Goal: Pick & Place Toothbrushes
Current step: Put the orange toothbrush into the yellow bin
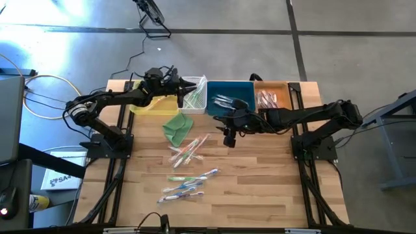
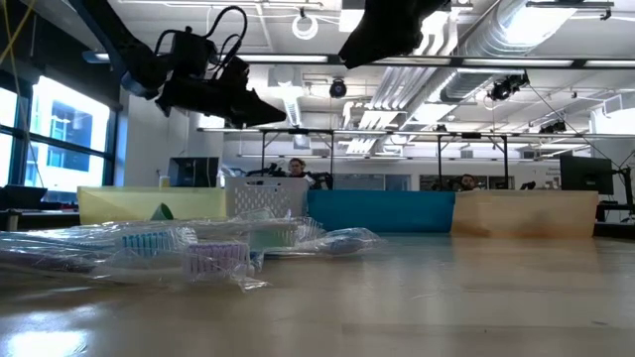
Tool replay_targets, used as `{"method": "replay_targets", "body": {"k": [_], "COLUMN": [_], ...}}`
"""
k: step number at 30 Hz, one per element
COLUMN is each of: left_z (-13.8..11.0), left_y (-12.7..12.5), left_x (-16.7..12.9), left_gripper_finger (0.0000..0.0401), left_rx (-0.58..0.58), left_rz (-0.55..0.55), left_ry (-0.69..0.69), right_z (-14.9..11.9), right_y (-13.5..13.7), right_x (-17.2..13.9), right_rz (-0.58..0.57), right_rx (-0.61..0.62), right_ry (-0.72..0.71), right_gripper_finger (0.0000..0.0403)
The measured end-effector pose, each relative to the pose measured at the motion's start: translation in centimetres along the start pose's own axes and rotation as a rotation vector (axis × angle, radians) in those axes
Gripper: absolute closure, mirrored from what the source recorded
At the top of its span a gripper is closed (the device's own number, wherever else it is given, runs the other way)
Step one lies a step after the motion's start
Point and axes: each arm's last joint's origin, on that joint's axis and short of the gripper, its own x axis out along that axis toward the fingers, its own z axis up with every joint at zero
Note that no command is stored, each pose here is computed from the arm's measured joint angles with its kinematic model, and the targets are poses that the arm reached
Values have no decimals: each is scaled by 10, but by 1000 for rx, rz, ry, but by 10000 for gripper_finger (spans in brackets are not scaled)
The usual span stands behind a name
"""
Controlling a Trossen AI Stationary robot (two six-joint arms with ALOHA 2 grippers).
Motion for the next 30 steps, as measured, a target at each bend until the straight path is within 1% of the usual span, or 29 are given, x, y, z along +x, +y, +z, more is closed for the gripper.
{"method": "replay_targets", "body": {"k": [6,11,15,21,26,30], "left_z": [0,0,0,0,-1,-3], "left_y": [-3,-2,-2,-2,-2,-3], "left_x": [0,0,0,0,0,0], "left_gripper_finger": [336,340,341,341,341,341], "left_rx": [61,67,108,112,110,135], "left_rz": [-83,-91,-90,-90,-93,-120], "left_ry": [-13,-15,-17,-17,-4,4], "right_z": [3,8,12,16,16,16], "right_y": [0,1,1,1,-1,-1], "right_x": [0,0,-1,-1,-1,-1], "right_rz": [4,11,18,4,-9,-30], "right_rx": [96,145,158,175,177,177], "right_ry": [-34,-78,-116,-165,-167,-169], "right_gripper_finger": [227,227,227,227,227,227]}}
